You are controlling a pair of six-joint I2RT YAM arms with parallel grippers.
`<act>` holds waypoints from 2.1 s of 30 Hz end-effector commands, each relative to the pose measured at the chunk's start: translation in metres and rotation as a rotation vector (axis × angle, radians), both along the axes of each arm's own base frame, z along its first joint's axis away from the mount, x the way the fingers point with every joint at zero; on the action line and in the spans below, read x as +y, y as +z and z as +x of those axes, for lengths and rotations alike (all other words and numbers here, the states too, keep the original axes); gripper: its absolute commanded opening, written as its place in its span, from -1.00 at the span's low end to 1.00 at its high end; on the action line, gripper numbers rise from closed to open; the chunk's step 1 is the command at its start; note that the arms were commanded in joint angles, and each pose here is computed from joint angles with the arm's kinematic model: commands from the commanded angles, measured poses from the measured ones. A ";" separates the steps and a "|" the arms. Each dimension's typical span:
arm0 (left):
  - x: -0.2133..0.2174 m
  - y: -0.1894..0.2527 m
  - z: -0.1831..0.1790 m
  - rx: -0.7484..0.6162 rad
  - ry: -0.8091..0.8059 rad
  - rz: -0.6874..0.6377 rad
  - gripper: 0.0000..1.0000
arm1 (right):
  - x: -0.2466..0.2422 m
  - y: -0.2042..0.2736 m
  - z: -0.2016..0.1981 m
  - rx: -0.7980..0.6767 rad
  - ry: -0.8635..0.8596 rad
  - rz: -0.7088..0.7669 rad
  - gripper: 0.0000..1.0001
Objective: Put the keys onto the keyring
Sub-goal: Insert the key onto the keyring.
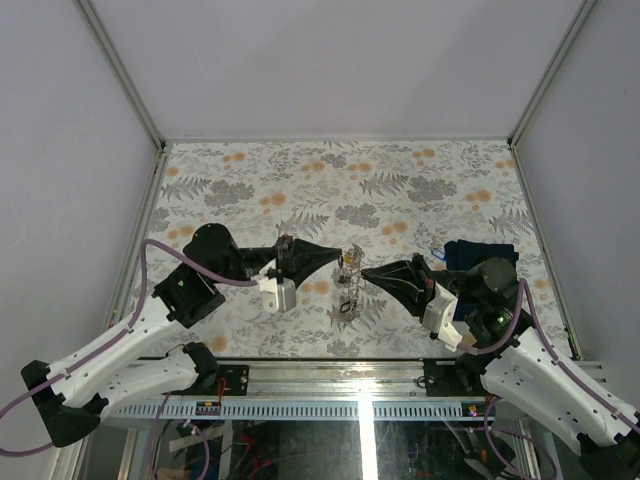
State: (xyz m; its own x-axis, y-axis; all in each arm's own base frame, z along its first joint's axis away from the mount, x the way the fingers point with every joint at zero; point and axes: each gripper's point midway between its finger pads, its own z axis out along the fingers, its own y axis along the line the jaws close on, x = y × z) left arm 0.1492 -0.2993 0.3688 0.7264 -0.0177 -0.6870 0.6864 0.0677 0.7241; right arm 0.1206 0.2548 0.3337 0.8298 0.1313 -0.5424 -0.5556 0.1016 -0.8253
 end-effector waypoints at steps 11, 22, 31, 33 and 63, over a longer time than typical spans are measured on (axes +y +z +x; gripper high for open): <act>-0.007 0.005 -0.004 -0.205 0.015 0.001 -1.00 | -0.007 0.073 -0.013 0.478 0.053 0.157 -1.00; -0.003 0.000 0.006 -0.171 0.058 -0.035 -1.00 | 0.010 0.081 0.004 0.953 0.079 0.164 -1.00; 0.005 0.006 0.005 -0.164 0.048 -0.074 -1.00 | 0.024 0.062 0.005 1.057 0.109 0.059 -1.00; 0.007 0.006 0.006 -0.163 0.054 -0.073 -1.00 | 0.023 0.062 0.005 1.056 0.104 0.053 -1.00; 0.004 -0.003 -0.003 -0.133 -0.027 -0.021 -1.00 | 0.024 0.064 0.009 1.053 0.091 0.057 -1.00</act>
State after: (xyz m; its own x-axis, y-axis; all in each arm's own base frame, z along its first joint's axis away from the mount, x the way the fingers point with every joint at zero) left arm 0.1482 -0.2962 0.3525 0.7946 -0.0254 -0.6066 0.6070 0.0548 0.7928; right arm 0.1342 0.2810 0.3549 -0.1655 0.1233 -0.9785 -0.9828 0.0619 0.1740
